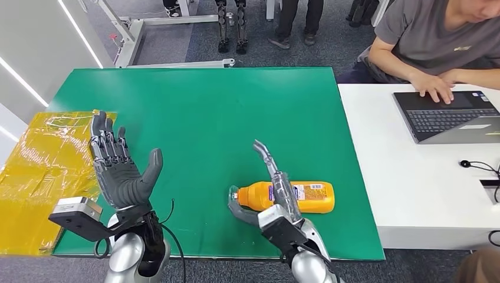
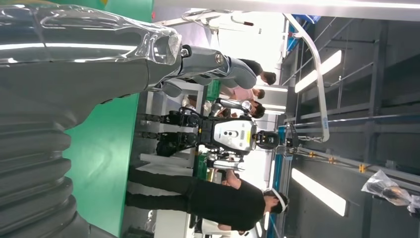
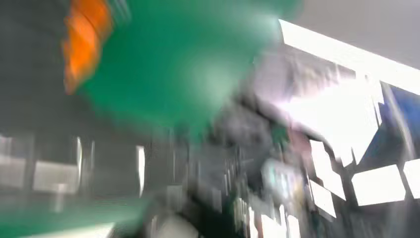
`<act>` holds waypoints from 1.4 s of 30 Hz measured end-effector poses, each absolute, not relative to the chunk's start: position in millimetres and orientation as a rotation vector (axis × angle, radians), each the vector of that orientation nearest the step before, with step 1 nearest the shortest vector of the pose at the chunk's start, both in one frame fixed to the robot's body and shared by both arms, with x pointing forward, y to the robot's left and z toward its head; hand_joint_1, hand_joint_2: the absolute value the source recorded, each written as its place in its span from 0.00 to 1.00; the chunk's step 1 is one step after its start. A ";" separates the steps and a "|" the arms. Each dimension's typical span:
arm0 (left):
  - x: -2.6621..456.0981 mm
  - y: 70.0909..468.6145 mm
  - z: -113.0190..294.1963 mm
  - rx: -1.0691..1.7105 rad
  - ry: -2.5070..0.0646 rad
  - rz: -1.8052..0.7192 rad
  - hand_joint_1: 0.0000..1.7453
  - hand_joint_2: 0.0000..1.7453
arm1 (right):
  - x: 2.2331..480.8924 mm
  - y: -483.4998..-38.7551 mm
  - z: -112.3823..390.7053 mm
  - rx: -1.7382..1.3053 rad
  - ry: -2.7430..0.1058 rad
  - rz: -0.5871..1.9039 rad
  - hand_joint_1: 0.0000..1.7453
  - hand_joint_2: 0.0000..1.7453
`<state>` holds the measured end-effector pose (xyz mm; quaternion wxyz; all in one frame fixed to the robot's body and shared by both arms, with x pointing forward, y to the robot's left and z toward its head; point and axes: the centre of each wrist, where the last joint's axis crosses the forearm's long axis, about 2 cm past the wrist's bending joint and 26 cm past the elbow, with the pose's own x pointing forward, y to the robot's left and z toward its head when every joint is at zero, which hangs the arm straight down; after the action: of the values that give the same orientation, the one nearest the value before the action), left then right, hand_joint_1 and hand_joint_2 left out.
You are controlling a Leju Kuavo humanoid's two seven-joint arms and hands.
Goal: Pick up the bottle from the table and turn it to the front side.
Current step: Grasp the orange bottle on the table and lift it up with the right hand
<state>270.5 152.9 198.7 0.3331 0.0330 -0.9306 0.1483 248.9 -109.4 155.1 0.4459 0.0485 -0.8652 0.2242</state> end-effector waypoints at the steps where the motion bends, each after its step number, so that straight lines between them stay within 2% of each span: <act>1: 270.4 153.0 198.6 0.086 -2.431 0.386 0.00 1.00 | 250.7 -112.0 154.6 0.088 -2.123 0.605 0.00 1.00; 7: 270.6 153.3 198.4 0.063 -2.434 0.375 0.00 1.00 | 270.9 -135.5 152.5 -0.126 -1.984 0.973 0.00 1.00; 16: 271.0 153.2 198.2 0.013 -2.433 0.368 0.00 1.00 | 319.7 -205.4 143.3 -0.319 -1.639 1.502 0.00 1.00; 27: 272.0 152.2 198.0 -0.004 -2.419 0.393 0.00 1.00 | 365.2 -249.7 170.4 -0.365 -1.392 1.727 0.00 1.00; 42: 273.6 152.2 200.0 0.016 -2.410 0.430 0.00 1.00 | 420.3 -246.4 197.3 -0.275 -1.214 1.833 0.00 1.00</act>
<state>273.6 152.2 200.0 0.3396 0.0063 -0.9259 0.1653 420.3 -246.4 197.3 0.4465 -0.1110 -0.4903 0.7402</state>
